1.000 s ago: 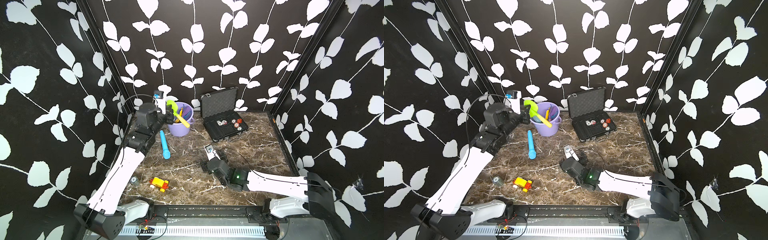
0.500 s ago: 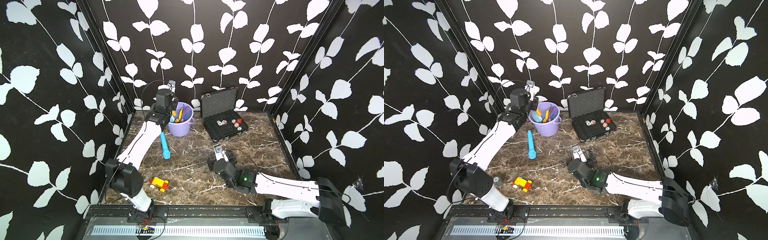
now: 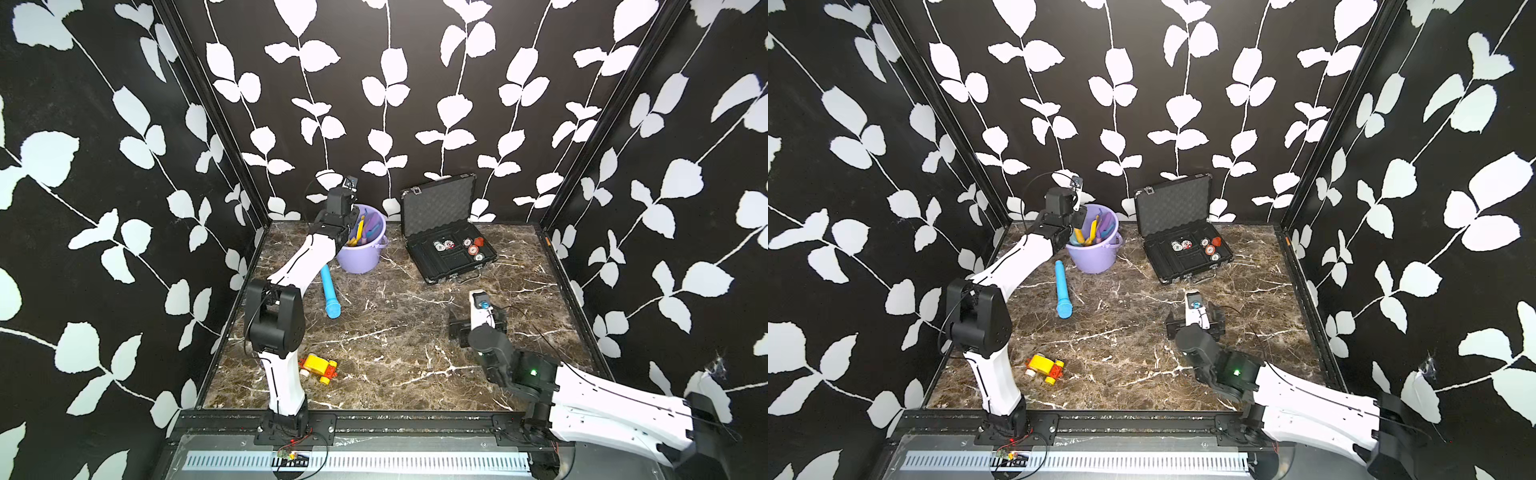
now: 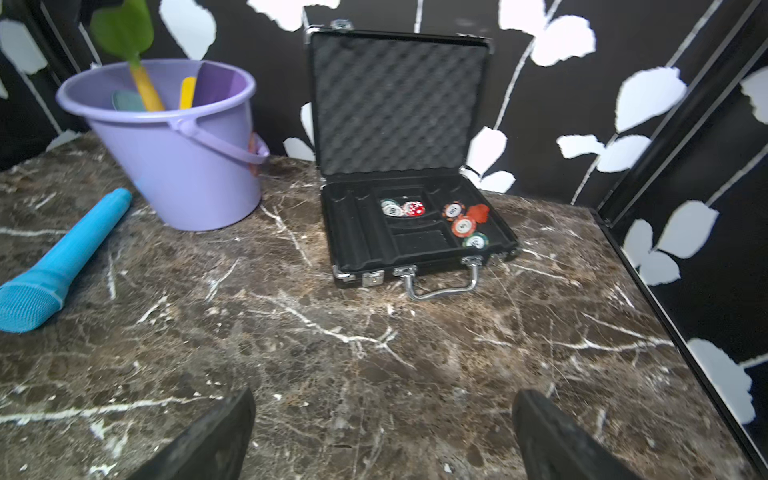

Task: Organize the gardening tools
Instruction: Place the gardening tool in the container.

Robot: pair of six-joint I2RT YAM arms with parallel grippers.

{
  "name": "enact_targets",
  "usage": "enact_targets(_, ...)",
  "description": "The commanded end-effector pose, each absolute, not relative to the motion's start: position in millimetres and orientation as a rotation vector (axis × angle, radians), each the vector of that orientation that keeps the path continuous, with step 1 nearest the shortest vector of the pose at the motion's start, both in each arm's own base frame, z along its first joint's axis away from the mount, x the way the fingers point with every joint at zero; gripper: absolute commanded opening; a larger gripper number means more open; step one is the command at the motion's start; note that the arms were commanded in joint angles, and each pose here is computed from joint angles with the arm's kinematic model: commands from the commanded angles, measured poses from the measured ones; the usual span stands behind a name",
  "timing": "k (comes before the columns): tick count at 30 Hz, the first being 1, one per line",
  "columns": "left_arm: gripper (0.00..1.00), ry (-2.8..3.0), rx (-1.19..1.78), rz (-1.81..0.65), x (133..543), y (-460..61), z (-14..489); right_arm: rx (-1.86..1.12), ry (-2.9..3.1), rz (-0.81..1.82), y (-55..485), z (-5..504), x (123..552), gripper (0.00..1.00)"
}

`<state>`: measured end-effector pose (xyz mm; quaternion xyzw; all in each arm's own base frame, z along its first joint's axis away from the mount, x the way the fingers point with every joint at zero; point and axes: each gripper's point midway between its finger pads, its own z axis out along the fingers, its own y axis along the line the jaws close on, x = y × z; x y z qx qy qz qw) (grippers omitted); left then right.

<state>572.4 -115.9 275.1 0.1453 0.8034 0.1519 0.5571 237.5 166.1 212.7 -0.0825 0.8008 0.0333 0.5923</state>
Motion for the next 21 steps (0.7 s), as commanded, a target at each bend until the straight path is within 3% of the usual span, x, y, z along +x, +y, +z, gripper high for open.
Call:
enact_targets(1,0.0,1.905,0.37,0.339,576,-121,263,-0.184,1.828,0.051,153,210,237,0.99)
enact_targets(5,0.12,1.934,0.389,0.352,580,-122,247,-0.202,1.781,0.02,142,218,237,0.99)
enact_targets(15,0.68,1.908,0.379,0.306,569,-122,281,-0.142,1.828,-0.012,119,213,253,0.99)
enact_targets(21,0.78,1.866,0.354,0.292,554,-117,313,-0.112,1.843,-0.003,112,210,265,0.99)
